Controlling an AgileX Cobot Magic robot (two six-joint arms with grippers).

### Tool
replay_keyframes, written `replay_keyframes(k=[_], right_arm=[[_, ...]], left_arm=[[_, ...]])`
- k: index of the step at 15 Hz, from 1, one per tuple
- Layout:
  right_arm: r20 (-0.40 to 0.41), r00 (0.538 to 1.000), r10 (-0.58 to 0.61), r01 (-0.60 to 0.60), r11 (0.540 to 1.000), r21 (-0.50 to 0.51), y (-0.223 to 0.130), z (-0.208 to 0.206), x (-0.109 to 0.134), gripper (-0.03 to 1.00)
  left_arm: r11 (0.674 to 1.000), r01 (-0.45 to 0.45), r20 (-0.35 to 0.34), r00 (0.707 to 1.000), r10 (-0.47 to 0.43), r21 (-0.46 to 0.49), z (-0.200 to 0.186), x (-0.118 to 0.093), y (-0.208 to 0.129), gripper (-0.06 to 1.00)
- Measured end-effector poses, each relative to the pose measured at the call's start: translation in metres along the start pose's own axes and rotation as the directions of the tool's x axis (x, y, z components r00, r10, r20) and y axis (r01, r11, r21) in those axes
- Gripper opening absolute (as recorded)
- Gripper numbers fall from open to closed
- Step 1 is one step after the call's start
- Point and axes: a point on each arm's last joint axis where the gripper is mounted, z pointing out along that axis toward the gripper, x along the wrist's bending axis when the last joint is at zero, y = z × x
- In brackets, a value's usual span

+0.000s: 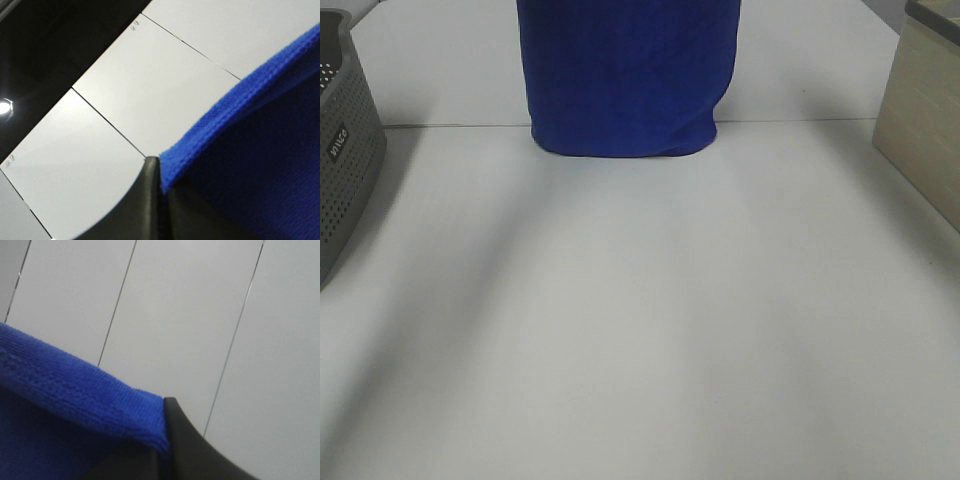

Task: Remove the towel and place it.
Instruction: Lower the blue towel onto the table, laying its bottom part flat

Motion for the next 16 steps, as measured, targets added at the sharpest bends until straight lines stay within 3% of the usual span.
replay_keyframes(k=[3, 5, 7, 10, 11, 12, 13, 16], right_arm=[[0.081, 0.995, 0.050, -0.065, 0.978, 0.199, -0.014, -0.003, -0.006, 0.02], [0.149, 0.983, 0.103, -0.147, 0.935, 0.322, -0.012, -0.011, -0.010, 0.02], [0.178, 0.972, 0.150, -0.212, 0.886, 0.412, -0.006, -0.020, -0.011, 0.02], [0.065, 0.973, 0.222, -0.207, 0.710, 0.673, -0.009, -0.040, 0.003, 0.02], [0.000, 0.968, 0.251, -0.165, 0.634, 0.756, -0.013, -0.049, 0.010, 0.02], [-0.065, 0.954, 0.293, -0.107, 0.536, 0.838, -0.014, -0.061, 0.017, 0.02], [-0.090, 0.944, 0.319, -0.077, 0.476, 0.876, -0.012, -0.069, 0.021, 0.02], [-0.116, 0.917, 0.383, -0.044, 0.384, 0.922, 0.005, -0.086, 0.024, 0.02]], left_arm=[[0.986, 0.076, 0.155, 0.983, -0.099, 0.147, -0.002, -0.019, -0.006, 0.00], [0.943, 0.160, 0.250, 0.939, -0.236, 0.291, -0.006, -0.027, -0.002, 0.00], [0.897, 0.202, 0.297, 0.895, -0.332, 0.393, -0.009, -0.025, 0.007, 0.00], [0.777, 0.207, 0.342, 0.809, -0.478, 0.595, -0.022, -0.010, 0.018, 0.00], [0.725, 0.182, 0.352, 0.779, -0.519, 0.665, -0.028, -0.006, 0.019, 0.00], [0.647, 0.130, 0.364, 0.737, -0.570, 0.751, -0.039, -0.001, 0.020, 0.00], [0.595, 0.101, 0.364, 0.706, -0.608, 0.797, -0.045, 0.001, 0.021, 0.00], [0.443, 0.081, 0.295, 0.638, -0.711, 0.893, -0.061, 0.016, 0.034, 0.00]])
